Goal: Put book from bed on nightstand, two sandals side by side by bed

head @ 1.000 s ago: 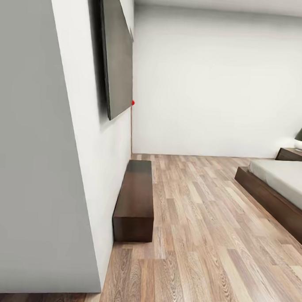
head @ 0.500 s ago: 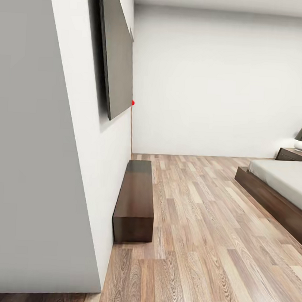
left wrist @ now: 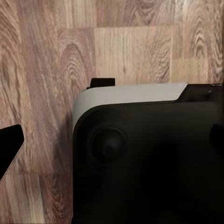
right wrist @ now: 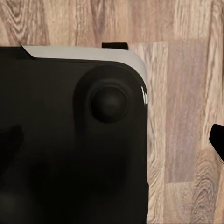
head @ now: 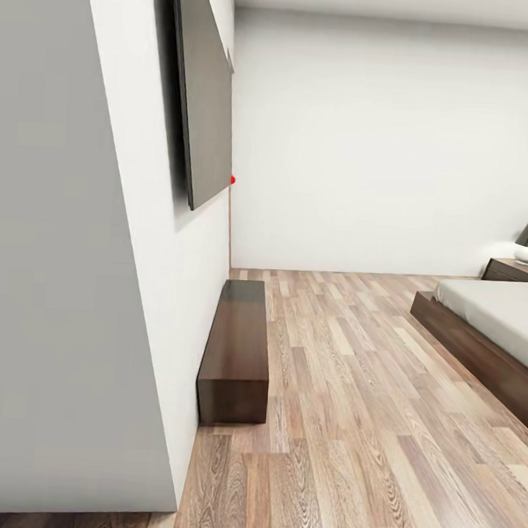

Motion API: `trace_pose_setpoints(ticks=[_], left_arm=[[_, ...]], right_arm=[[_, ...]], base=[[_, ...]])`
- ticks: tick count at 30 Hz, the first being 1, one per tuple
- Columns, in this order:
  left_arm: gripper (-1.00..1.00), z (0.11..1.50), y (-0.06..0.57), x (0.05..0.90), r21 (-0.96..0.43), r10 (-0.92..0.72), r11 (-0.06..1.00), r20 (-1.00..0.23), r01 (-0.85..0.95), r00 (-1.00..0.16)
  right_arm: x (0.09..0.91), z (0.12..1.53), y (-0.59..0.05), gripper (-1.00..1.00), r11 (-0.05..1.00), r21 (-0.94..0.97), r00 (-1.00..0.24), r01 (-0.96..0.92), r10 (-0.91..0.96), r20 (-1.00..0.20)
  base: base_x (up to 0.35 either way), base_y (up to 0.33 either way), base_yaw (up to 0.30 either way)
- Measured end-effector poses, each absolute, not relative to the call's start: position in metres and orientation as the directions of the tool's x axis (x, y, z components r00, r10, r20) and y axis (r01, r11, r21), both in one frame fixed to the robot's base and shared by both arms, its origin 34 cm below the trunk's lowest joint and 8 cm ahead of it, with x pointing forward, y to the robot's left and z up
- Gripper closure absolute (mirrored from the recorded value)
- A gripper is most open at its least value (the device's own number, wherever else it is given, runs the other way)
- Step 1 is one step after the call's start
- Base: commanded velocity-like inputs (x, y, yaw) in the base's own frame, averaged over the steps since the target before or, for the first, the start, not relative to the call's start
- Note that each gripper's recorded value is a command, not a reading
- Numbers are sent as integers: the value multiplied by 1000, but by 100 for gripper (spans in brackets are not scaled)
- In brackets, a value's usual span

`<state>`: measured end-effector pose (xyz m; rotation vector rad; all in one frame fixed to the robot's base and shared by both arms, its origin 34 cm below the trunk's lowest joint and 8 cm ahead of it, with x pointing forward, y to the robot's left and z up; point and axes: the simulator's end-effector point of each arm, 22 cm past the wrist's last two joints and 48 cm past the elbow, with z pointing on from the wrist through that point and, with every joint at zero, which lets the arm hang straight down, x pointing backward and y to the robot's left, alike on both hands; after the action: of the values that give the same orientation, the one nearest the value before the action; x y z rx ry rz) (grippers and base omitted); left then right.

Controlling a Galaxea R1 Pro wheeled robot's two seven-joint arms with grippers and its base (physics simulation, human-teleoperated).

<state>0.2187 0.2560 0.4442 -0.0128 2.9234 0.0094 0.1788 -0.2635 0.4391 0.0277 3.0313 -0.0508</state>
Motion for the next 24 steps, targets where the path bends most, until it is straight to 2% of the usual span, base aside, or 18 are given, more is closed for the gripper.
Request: trace_pose_setpoints(ticks=[8, 10, 11, 12, 16, 24], left_arm=[[-100, 451, 249, 251, -5, -12, 1000, -305, -11, -952], [-100, 493, 239, 360, -20, -21, 1000, -563, -12, -826], [-100, 547, 236, 444, -29, -29, 1000, -729, -11, -684], [-100, 564, 234, 464, -32, -32, 999, -768, -11, -640], [-100, 572, 230, 471, -39, -38, 999, -792, -12, -610], [-100, 573, 231, 472, -40, -42, 999, -794, -17, -606]], right_arm=[[214, 443, -268, -100, 999, -38, -979, 33, 25, -204], [329, 476, -273, -100, 998, -35, -877, 54, 30, -480], [359, 490, -285, -100, 995, -33, -839, 94, 61, -540], [359, 491, -293, -100, 992, -33, -837, 124, 87, -541], [358, 494, -332, -100, 948, -3, -790, 317, 263, -554], [359, 495, -337, -100, 935, 12, -772, 355, 300, -561]], base=[[0, 0, 0], [0, 0, 0], [0, 0, 0], [0, 0, 0], [0, 0, 0], [0, 0, 0]])
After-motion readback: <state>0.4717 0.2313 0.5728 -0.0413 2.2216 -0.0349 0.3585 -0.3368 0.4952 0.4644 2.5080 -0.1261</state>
